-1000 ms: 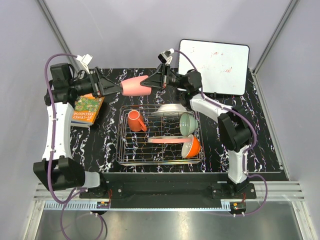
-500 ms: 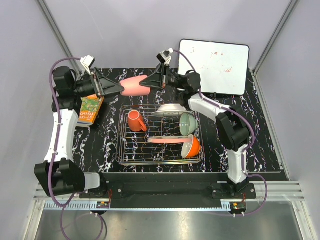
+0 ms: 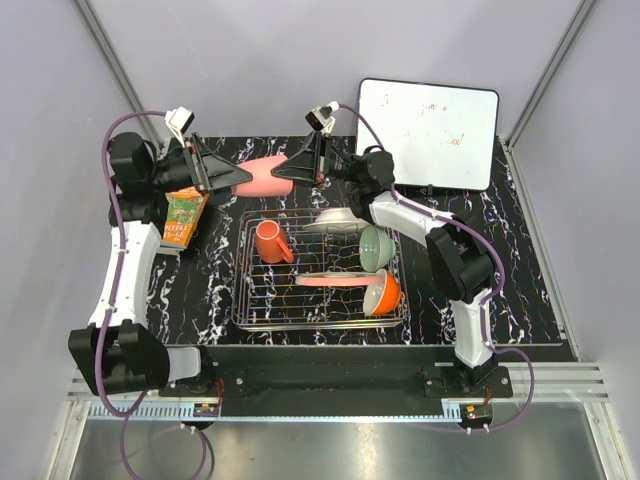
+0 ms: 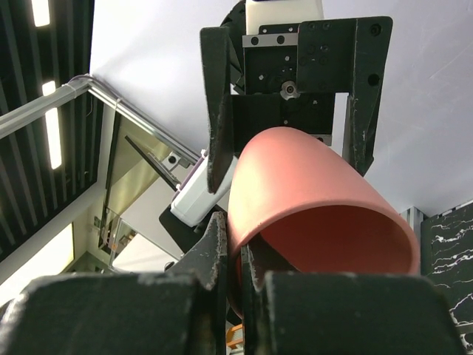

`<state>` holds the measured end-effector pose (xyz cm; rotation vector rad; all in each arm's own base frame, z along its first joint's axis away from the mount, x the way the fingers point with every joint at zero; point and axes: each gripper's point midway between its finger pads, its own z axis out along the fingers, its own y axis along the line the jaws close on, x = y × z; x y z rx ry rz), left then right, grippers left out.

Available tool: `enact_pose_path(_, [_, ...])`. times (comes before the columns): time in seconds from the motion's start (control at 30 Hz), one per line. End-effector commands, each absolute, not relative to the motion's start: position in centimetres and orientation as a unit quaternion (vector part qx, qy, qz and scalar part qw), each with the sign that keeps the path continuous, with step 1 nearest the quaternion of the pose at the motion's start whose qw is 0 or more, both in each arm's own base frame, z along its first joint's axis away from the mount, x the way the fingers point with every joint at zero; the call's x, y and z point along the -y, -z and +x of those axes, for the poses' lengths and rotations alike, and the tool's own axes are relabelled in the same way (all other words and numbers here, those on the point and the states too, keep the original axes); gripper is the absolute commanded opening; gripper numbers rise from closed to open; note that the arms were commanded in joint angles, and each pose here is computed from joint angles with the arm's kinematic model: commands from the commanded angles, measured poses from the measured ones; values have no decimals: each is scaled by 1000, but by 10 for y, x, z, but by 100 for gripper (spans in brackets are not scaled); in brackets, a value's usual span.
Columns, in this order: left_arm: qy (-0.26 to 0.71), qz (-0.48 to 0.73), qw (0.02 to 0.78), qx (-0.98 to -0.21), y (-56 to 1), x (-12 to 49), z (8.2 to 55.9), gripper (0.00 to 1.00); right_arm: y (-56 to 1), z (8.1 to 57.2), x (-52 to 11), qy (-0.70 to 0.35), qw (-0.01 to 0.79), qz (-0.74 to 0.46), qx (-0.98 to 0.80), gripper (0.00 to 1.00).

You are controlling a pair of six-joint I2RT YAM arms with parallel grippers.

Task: Load the mixed dishes into the dish rack

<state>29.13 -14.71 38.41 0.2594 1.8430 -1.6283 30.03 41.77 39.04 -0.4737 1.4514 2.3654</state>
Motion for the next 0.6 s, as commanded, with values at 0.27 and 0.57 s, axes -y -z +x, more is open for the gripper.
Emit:
enact_pose_path(0.27, [629, 167, 332, -683, -395, 167, 266, 40, -386, 290, -433, -828, 147, -187, -508, 0])
enact_pose_path(0.57, [589, 173, 343, -711, -392, 140, 267, 0, -359, 304, -397, -798, 170, -157, -557, 66])
